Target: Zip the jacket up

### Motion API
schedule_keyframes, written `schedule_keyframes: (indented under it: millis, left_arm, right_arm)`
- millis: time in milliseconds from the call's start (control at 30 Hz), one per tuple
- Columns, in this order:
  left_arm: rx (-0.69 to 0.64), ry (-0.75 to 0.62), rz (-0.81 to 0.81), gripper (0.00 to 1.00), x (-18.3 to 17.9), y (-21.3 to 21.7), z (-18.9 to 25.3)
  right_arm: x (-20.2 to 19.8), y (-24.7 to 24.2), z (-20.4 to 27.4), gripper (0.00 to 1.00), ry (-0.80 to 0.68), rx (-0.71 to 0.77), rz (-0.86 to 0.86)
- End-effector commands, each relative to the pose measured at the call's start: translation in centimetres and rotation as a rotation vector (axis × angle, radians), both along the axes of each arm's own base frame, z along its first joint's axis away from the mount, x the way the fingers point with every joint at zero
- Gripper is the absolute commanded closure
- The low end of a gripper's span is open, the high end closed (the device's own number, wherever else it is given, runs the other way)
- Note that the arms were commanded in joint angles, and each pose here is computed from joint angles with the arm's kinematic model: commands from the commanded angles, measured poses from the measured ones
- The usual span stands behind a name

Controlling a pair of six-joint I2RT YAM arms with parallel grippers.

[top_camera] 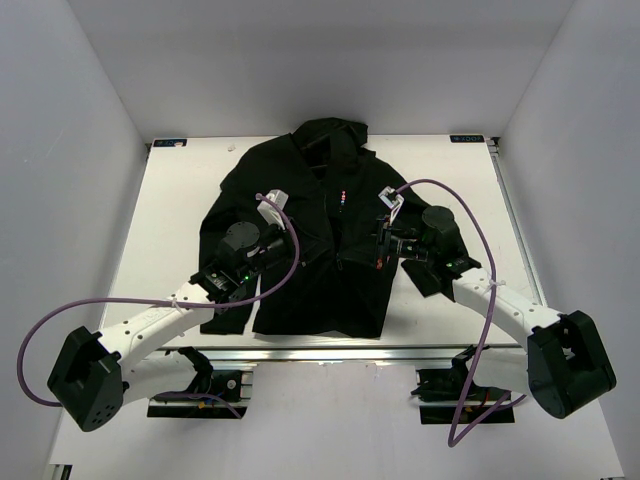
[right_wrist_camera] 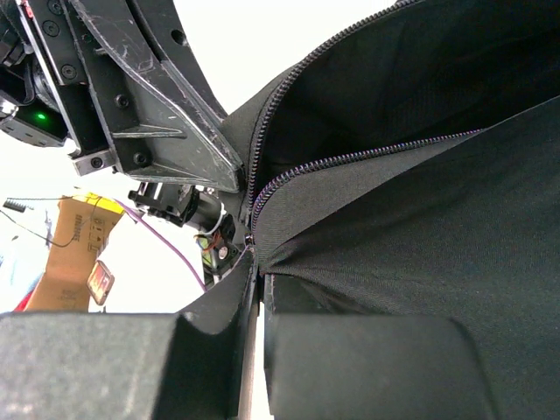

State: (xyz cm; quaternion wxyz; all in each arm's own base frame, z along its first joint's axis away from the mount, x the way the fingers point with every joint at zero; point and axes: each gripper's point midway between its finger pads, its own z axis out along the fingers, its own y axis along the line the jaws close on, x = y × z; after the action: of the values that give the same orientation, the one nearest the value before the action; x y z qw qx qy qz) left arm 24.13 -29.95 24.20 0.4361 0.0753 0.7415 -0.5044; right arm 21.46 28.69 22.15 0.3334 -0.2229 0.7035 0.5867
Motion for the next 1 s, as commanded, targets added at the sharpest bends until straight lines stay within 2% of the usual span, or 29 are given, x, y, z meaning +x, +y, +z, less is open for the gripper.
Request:
schedule_keyframes:
  millis: [0, 967]
  left_arm:
    - [-0.022, -0.047, -0.026, 1.0, -0.37, -0.19, 1.46]
    - [-0.053, -0.032, -0.047, 1.0, -0.53, -0.66, 1.36]
  right_arm:
    - [-0.33, 0.33, 2.99, 1.0, -0.108, 0.053, 0.035]
    - [-0.06, 0.67, 2.88, 1.0, -0.083, 0.071, 0.04]
